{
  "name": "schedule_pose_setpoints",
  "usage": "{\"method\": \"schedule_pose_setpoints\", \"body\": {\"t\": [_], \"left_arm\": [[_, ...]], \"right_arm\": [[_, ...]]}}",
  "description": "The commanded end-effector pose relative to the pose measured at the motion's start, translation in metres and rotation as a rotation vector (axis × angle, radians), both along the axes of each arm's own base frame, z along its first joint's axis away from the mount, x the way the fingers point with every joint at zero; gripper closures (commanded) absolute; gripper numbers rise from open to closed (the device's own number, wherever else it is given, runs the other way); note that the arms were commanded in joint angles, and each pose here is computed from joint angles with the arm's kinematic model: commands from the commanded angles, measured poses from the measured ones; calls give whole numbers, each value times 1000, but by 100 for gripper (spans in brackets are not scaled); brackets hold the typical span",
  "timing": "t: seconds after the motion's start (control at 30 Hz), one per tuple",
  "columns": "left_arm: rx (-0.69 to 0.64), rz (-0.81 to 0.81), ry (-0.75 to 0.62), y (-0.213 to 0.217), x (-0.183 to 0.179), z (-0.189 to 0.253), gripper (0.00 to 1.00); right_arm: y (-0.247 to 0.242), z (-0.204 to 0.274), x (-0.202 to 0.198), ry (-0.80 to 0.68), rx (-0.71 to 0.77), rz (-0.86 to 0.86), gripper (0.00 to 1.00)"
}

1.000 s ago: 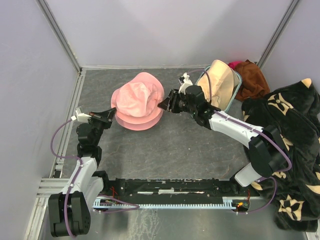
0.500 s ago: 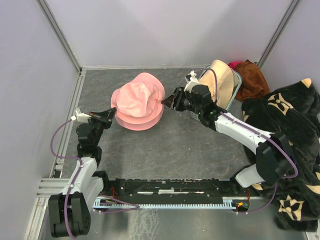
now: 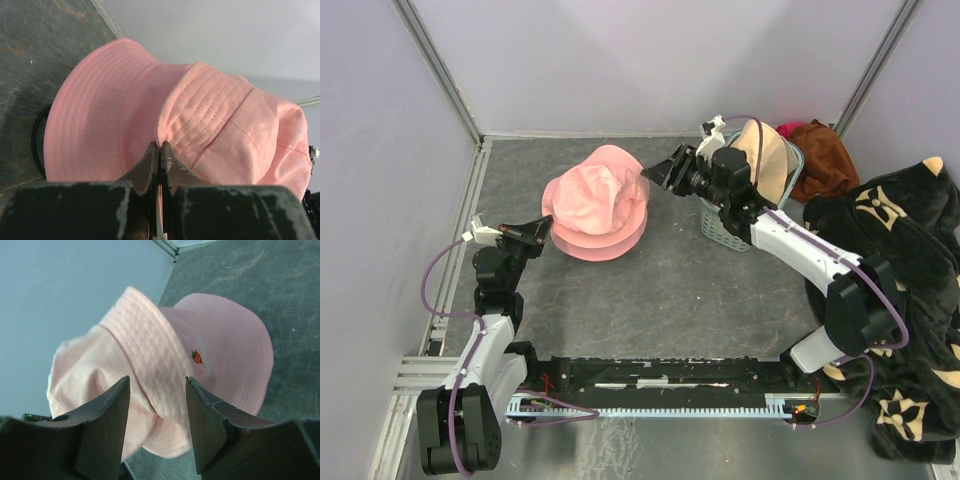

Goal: Stack the hats
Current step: Place the hat in the bin.

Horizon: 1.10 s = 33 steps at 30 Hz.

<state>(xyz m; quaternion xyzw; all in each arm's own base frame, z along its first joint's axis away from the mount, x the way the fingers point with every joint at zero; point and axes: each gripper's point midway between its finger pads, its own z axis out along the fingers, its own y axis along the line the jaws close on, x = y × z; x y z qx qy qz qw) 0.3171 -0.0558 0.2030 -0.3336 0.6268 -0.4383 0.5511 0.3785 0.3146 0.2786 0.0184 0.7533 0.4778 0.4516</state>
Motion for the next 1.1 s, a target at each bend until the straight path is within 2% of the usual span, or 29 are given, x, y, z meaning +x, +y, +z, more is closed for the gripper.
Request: {"method": "schedule_pose_setpoints", "body": {"t": [0.0, 0.3, 0.43, 0.67, 0.77, 0.93, 1.07], "left_arm": [[40, -15, -63, -1, 2, 20, 97], [44, -18, -61, -1, 2, 20, 97], [45, -17, -58, -1, 3, 19, 97], [41, -22, -55, -2, 5, 18, 97], [39, -24, -53, -2, 6, 16, 97], [37, -26, -60, -2, 5, 19, 97], [46, -25, -70, -2, 5, 27, 97]], "right_arm": [[9, 45, 21, -74, 119, 29, 43], [18, 34, 49, -40, 191, 70, 42], [27, 34, 51, -23, 260, 121, 42], [32, 29, 52, 3, 294, 148, 46], [34, 27, 52, 13, 301, 154, 55], [37, 14, 53, 46, 292, 158, 89], [33, 1, 54, 65, 253, 129, 96]]}}
